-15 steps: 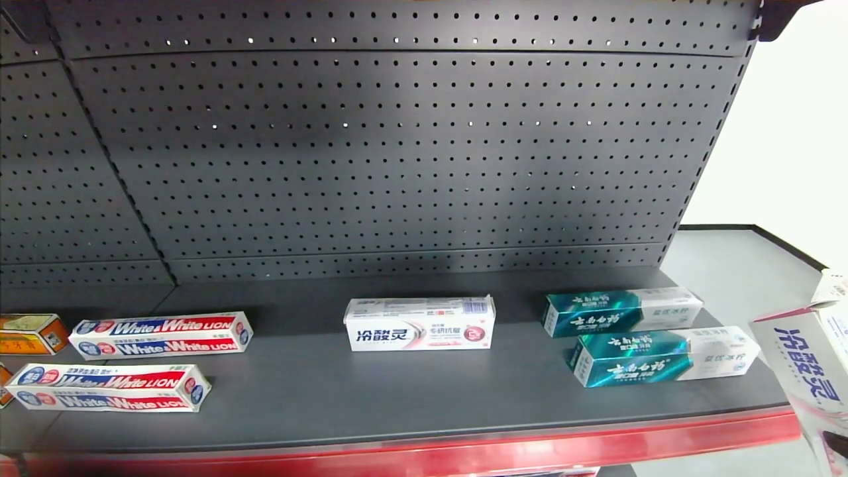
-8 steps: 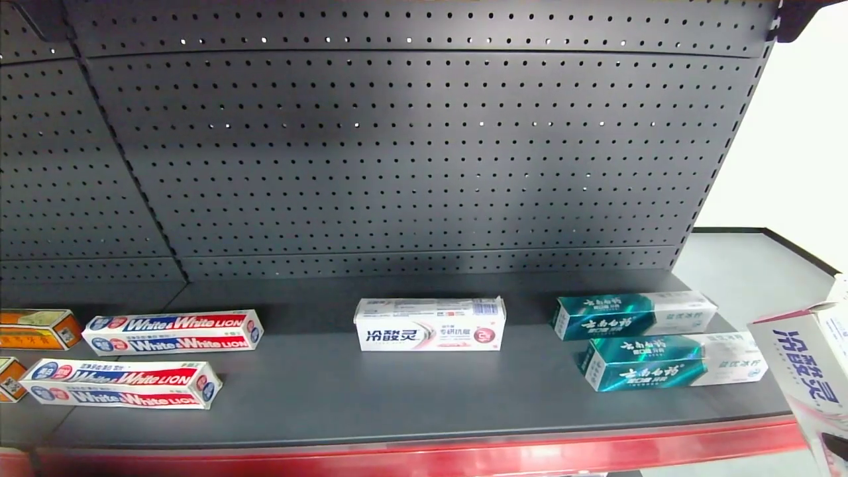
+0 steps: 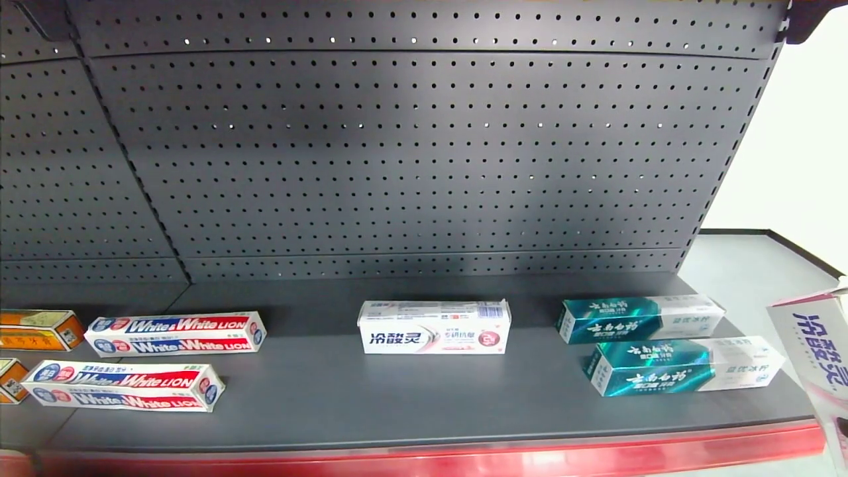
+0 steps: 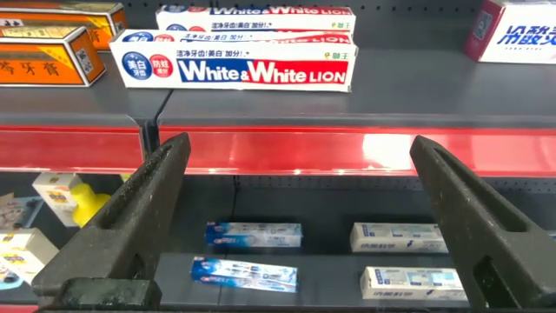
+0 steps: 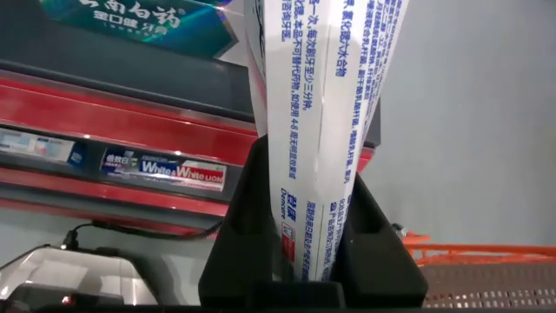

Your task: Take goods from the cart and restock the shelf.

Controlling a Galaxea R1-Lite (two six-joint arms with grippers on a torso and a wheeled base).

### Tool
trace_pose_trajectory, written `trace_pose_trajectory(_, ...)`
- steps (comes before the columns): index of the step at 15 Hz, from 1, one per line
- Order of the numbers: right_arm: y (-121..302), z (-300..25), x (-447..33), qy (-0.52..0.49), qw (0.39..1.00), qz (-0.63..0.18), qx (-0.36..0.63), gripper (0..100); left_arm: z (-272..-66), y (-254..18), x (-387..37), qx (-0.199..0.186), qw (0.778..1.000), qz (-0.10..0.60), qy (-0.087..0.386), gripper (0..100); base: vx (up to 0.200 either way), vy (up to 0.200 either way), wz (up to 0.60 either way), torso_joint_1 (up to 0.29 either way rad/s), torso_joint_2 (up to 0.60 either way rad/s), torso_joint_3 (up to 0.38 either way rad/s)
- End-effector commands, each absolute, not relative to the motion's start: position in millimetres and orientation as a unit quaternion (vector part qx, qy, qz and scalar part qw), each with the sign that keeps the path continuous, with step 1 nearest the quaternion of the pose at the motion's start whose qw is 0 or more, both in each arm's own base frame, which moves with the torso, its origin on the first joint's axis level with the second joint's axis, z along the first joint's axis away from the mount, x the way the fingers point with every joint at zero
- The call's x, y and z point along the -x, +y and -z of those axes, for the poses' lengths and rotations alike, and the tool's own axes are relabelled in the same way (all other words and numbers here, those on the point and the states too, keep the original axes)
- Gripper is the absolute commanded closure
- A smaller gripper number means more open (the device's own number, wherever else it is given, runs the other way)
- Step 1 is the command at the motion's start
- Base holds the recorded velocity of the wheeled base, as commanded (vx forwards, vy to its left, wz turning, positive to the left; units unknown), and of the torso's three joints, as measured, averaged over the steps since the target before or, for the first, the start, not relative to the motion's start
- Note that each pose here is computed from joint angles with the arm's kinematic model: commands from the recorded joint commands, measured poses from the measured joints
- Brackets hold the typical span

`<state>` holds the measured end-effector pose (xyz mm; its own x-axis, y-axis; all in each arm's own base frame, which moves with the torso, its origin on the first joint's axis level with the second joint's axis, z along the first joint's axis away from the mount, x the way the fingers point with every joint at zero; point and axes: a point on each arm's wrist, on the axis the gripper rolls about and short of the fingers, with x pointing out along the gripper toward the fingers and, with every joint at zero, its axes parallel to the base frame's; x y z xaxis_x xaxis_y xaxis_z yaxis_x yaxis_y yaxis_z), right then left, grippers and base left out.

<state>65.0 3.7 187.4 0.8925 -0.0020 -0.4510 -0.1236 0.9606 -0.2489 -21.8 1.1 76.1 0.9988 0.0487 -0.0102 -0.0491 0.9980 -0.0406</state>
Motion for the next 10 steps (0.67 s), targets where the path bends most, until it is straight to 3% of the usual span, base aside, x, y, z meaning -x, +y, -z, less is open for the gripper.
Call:
trace_pose_trajectory(1, 2.9, -189.5, -59.2, 0.215, 0.967, -0.027, 0.137, 100, -76.1, 1.1, 21.8, 0.021, 0.999, -0.025, 0.005, 0, 0.000, 0.000, 0.00, 0.000, 0.00, 0.000)
trace_pose_trajectory(10, 5.4, -182.6, -20.2, 0.192, 0.959, -0.152, 0.147, 100, -76.1, 1.1, 21.8, 0.021, 0.999, -0.025, 0.005, 0, 0.000, 0.000, 0.00, 0.000, 0.00, 0.000)
